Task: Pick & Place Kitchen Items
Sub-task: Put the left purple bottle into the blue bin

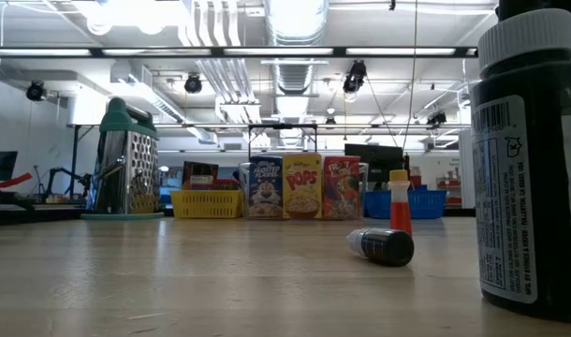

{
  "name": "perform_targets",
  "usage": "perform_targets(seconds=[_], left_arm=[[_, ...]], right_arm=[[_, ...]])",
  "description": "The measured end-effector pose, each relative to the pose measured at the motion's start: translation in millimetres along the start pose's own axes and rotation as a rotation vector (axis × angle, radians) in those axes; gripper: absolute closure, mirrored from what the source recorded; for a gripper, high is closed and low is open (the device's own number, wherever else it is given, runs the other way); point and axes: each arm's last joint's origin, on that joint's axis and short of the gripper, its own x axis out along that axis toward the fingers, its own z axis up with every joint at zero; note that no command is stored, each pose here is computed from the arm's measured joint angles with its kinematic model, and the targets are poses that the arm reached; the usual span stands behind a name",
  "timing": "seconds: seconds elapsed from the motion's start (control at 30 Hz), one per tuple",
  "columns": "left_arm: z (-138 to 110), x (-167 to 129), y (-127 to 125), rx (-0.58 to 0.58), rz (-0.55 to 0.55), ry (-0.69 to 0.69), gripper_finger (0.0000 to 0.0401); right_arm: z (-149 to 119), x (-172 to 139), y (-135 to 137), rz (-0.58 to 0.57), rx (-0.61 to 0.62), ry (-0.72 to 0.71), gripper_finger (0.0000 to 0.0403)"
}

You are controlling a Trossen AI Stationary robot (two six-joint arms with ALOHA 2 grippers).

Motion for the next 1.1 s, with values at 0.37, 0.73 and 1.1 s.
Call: perform_targets(seconds=[0.37,0.73,1.1], left_arm=[[-3.2,14.8,-2.3,-0.001,0.024,-0.025,0.0184],[-2.8,32.3,-2.5,-0.009,0.033,-0.033,0.0184],[-3.5,32.4,-3.6,-0.013,0.034,-0.011,0.0210]], right_arm=[[0.0,0.0,0.0,0.000,0.001,0.000,0.0048],[0.0,0.0,0.0,0.000,0.002,0.000,0.0055],[0.0,0.0,0.0,0.000,0.003,0.000,0.0091]])
